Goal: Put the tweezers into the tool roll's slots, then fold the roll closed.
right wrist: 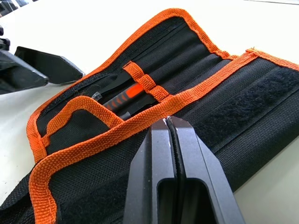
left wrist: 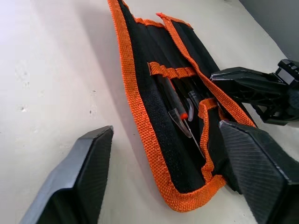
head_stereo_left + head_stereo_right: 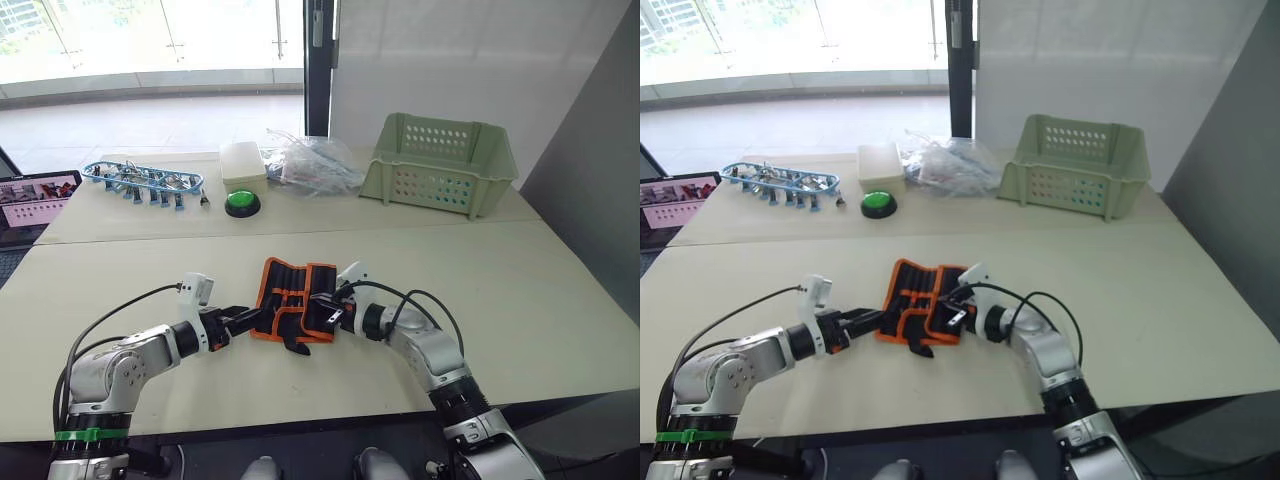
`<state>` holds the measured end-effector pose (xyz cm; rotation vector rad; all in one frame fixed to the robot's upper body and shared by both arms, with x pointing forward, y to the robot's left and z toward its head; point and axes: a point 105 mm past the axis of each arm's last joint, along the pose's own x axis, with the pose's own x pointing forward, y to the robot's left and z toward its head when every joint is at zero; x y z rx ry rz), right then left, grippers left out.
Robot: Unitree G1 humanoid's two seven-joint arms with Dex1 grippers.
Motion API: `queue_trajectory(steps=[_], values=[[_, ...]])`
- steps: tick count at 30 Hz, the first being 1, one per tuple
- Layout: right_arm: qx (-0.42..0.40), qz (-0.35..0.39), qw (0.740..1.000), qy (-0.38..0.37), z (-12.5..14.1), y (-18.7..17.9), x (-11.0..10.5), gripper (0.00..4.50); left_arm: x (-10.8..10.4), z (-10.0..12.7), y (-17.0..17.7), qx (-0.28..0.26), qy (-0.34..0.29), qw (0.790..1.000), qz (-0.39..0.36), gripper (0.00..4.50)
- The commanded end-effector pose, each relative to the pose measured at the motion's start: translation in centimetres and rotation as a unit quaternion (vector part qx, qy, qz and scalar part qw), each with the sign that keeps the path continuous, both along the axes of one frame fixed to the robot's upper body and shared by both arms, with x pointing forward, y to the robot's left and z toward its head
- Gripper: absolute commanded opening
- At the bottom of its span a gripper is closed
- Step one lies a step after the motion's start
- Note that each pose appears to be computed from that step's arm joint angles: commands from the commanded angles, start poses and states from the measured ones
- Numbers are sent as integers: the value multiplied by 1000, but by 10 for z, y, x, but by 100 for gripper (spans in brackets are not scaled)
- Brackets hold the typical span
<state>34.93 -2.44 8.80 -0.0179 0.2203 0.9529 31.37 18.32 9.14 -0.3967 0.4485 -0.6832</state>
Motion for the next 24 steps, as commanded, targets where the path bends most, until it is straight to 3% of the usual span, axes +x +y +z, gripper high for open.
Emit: queue_trajectory(steps=[1, 8, 18, 24], values=[[-12, -1, 1000, 19, -11, 1, -4, 0, -1, 3, -5, -6, 2, 1000, -16, 236], [-11, -1, 1000, 19, -10, 1, -4, 0, 3, 3, -5, -8, 1, 1000, -2, 2], [-21, 14, 1000, 10, -9, 12, -11, 0, -4, 13, 15, 1, -8, 1000, 20, 2], [-12, 39, 999, -3, -2, 31, -26, 0, -27, 22, 37, 34, -22, 999, 10, 2]])
